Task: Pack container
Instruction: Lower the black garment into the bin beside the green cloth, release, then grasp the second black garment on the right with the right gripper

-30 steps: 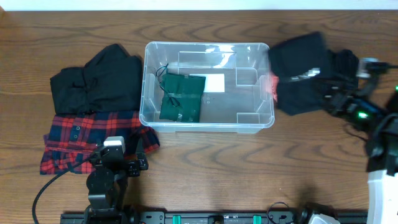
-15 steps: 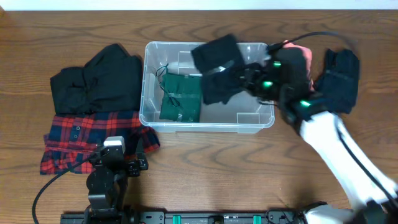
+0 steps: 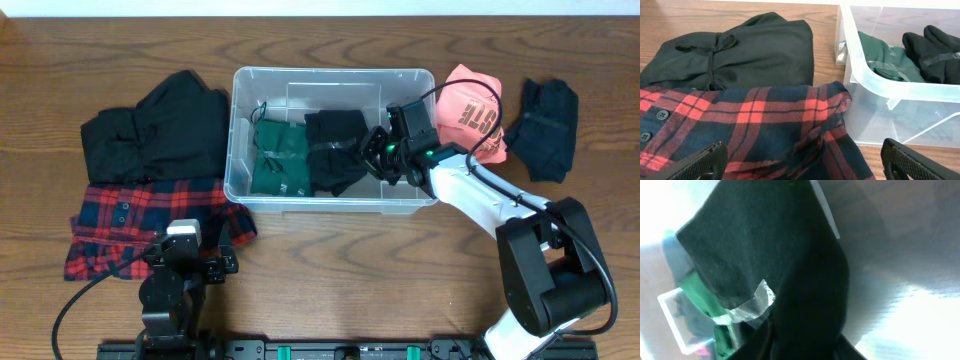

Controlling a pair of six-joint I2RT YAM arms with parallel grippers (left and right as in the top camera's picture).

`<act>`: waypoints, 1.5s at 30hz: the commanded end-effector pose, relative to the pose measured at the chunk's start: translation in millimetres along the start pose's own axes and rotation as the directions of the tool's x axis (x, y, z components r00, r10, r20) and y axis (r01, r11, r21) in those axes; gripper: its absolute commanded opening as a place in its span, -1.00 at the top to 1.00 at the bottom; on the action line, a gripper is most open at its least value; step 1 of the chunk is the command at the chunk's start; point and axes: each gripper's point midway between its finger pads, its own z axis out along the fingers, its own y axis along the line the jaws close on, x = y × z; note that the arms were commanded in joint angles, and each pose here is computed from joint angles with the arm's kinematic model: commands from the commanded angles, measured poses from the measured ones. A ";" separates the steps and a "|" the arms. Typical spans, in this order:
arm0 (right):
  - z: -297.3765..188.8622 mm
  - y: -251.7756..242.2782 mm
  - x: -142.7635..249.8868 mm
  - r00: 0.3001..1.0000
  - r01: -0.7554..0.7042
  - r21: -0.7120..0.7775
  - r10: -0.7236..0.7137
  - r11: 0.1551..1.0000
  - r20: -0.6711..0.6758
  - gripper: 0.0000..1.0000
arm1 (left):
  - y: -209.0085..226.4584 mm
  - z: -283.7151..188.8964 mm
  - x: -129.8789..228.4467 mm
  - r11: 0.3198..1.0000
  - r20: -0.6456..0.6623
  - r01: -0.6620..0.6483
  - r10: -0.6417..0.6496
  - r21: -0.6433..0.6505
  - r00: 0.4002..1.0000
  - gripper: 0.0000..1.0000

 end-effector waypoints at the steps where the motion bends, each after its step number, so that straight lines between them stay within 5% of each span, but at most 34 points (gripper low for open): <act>1: -7.0 9.9 -4.2 0.984 0.176 -0.003 -0.175 0.984 0.042 0.38 | -0.9 2.6 6.4 1.000 -0.011 -0.012 0.012 0.008 1.000 -0.96; 8: -85.7 57.6 -31.3 0.771 0.599 0.047 -0.592 0.799 0.236 0.04 | -0.9 2.6 6.4 1.000 -0.011 -0.012 0.012 0.008 1.000 -0.96; 12: -152.5 71.7 -37.0 0.691 0.664 0.078 -0.650 0.744 0.317 -0.22 | -0.9 2.6 6.4 1.000 -0.011 -0.012 0.012 0.008 1.000 -0.96; 17: -233.4 44.3 -66.7 0.697 0.566 0.153 -0.570 0.810 0.436 -0.41 | -0.9 2.6 6.4 1.000 -0.011 -0.012 0.012 0.008 1.000 -0.96; 24: -311.7 -91.8 -144.5 0.785 0.125 0.294 -0.276 0.948 0.555 -0.68 | -0.9 2.6 6.4 1.000 -0.011 -0.012 0.012 0.008 1.000 -0.96; 32: -305.4 -222.8 -202.1 0.841 -0.124 0.282 -0.050 0.951 0.538 -0.80 | -0.9 2.6 6.4 1.000 -0.011 -0.012 0.012 0.008 1.000 -0.96; 37: -266.7 -251.1 -230.0 0.871 -0.066 0.138 -0.010 0.988 0.490 -0.76 | -0.9 2.6 6.4 1.000 -0.011 -0.012 0.012 0.008 1.000 -0.96; 45: -219.4 -293.9 -243.7 0.893 -0.104 0.139 0.031 0.985 0.449 -0.74 | -0.9 2.6 6.4 1.000 -0.011 -0.012 0.012 0.008 1.000 -0.96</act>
